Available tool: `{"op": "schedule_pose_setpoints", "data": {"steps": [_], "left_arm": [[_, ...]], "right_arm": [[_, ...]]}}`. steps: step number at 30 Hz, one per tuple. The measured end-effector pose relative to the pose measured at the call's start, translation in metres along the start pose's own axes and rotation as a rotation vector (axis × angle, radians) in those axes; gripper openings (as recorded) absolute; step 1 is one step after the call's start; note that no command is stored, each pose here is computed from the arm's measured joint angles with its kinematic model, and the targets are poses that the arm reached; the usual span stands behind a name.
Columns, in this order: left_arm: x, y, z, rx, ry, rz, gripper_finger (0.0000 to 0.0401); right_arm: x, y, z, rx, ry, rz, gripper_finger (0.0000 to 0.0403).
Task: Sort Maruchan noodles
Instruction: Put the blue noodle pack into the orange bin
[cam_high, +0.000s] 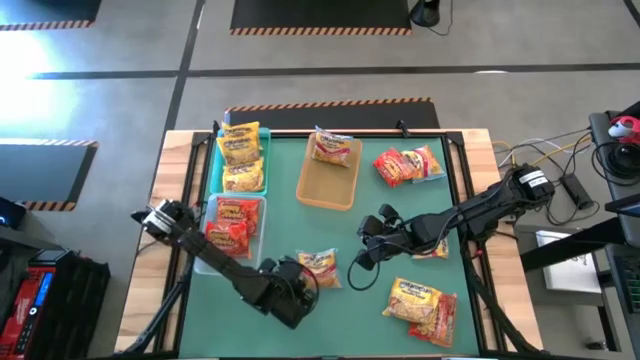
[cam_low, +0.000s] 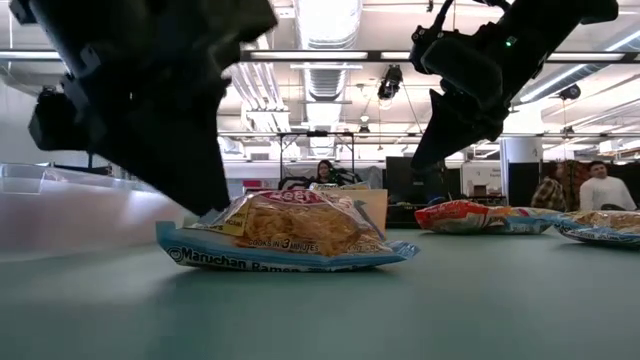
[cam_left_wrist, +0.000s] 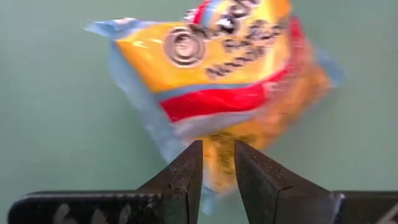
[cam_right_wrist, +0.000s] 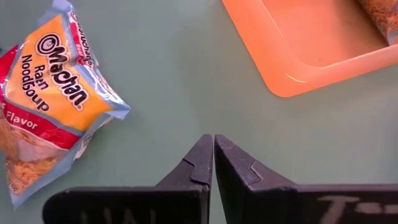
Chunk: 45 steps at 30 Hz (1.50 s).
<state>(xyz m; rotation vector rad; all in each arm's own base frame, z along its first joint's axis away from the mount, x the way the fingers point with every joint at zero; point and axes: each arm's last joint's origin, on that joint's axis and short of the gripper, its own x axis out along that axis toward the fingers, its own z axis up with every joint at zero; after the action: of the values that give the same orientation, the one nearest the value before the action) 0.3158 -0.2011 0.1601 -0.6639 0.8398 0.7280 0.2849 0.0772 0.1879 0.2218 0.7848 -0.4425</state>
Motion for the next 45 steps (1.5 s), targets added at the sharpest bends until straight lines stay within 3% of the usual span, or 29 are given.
{"op": "schedule_pose_setpoints", "data": {"steps": [3,8,20,25,34,39,45], "left_arm": [[-0.011,-0.011,0.000,-0.076,0.008,-0.053,0.0075],[-0.022,-0.029,0.002,-0.311,0.040,-0.114,0.0075],[-0.019,-0.035,-0.017,-0.505,0.063,-0.184,0.0075],[-0.007,-0.027,-0.023,-0.537,0.072,-0.196,0.0075],[0.020,0.011,-0.035,-0.616,0.065,-0.075,0.0074],[0.030,0.018,-0.030,-0.648,0.038,-0.081,0.0074],[0.042,0.022,-0.012,-0.590,-0.080,-0.058,0.0074]], "right_arm": [[0.000,0.000,0.000,0.001,-0.001,0.001,0.0009],[0.000,0.001,0.001,0.005,-0.007,0.005,0.0009],[-0.001,0.008,0.012,0.065,-0.114,0.083,0.0009],[0.001,0.006,0.018,0.076,-0.141,0.088,0.0009],[0.005,0.000,0.022,0.098,-0.145,0.069,0.0009],[0.006,-0.003,0.024,0.116,-0.146,0.060,0.0009],[0.008,-0.007,0.027,0.130,-0.153,0.053,0.0009]]}}
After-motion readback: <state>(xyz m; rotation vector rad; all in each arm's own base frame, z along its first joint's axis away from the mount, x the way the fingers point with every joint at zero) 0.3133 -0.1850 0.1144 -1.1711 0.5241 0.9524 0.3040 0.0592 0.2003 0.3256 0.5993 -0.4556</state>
